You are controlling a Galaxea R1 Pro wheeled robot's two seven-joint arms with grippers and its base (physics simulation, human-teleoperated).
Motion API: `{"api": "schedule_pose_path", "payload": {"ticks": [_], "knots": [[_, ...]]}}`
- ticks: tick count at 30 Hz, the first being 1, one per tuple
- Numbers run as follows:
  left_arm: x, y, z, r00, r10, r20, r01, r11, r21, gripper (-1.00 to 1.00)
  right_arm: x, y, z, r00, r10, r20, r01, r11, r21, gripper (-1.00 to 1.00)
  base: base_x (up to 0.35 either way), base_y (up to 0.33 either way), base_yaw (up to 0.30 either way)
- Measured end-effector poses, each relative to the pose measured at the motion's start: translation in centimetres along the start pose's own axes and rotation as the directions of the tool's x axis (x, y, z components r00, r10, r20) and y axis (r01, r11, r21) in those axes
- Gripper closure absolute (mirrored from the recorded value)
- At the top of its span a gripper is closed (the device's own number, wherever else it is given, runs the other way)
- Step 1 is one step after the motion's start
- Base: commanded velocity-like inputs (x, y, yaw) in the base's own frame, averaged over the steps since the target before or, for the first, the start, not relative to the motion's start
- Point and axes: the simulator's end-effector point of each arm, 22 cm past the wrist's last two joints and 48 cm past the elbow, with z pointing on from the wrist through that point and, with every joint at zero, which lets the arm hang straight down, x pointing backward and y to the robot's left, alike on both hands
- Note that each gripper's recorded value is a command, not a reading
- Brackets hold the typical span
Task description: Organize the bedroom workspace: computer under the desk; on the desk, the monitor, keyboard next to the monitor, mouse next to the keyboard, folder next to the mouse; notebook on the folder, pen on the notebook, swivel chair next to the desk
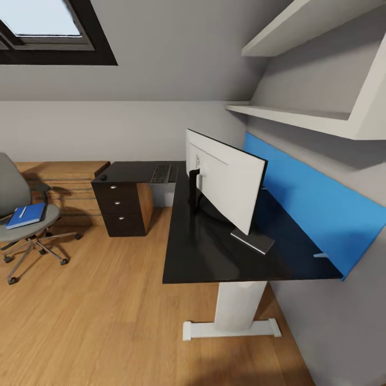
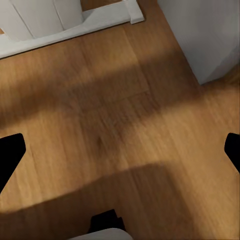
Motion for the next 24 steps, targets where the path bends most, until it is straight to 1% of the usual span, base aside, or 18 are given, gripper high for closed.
{"api": "schedule_pose_path", "payload": {"ticks": [7, 9, 11, 12, 16, 17, 22, 23, 24], "knots": [[-0.5, 0.3, -1.0, 1.000, -0.002, -0.001, 0.002, 1.000, -0.002, -1.00, -0.9, 0.0, -0.8, 1.000, 0.000, 0.004, 0.000, 1.000, 0.000, -1.00, 0.000, -0.005, 0.001], [-0.6, 0.3, -1.3, 1.000, -0.002, -0.001, 0.002, 1.000, -0.003, -1.00, -4.8, 1.8, 0.3, 0.995, 0.026, 0.093, -0.023, 0.999, -0.036, -1.00, 0.000, 0.000, 0.000], [-0.7, 0.4, -1.6, 1.000, -0.003, -0.001, 0.003, 1.000, -0.004, -1.00, -7.1, 2.5, 0.7, 0.989, 0.041, 0.139, -0.034, 0.998, -0.051, -1.00, 0.000, 0.000, 0.000], [-0.8, 0.4, -1.7, 1.000, -0.003, -0.001, 0.003, 1.000, -0.004, -1.00, -9.3, 3.0, 1.0, 0.981, 0.054, 0.185, -0.043, 0.997, -0.064, -1.00, 0.000, 0.000, 0.000], [-1.0, 0.6, -2.3, 1.000, -0.003, -0.001, 0.003, 1.000, -0.005, -1.00, -14.4, 3.3, 1.4, 0.957, 0.080, 0.280, -0.063, 0.996, -0.069, -1.00, 0.000, 0.000, 0.000], [-1.1, 0.6, -2.4, 1.000, -0.003, -0.001, 0.003, 1.000, -0.006, -1.00, -16.9, 3.2, 1.5, 0.940, 0.093, 0.327, -0.075, 0.995, -0.065, -1.00, 0.000, 0.000, 0.000], [-1.3, 0.8, -3.1, 1.000, -0.003, -0.002, 0.003, 1.000, -0.007, -1.00, -23.7, 2.8, 1.2, 0.893, 0.129, 0.431, -0.119, 0.992, -0.050, -1.00, 0.000, 0.000, 0.000], [-1.4, 0.8, -3.3, 1.000, -0.003, -0.002, 0.003, 1.000, -0.007, -1.00, -26.4, 2.6, 1.0, 0.875, 0.141, 0.463, -0.133, 0.990, -0.049, -1.00, 0.000, 0.000, 0.000], [-1.4, 0.9, -3.4, 1.000, -0.003, -0.002, 0.003, 1.000, -0.008, -1.00, -27.8, 2.5, 0.8, 0.866, 0.147, 0.478, -0.141, 0.989, -0.049, -1.00, 0.000, 0.000, 0.000]]}}
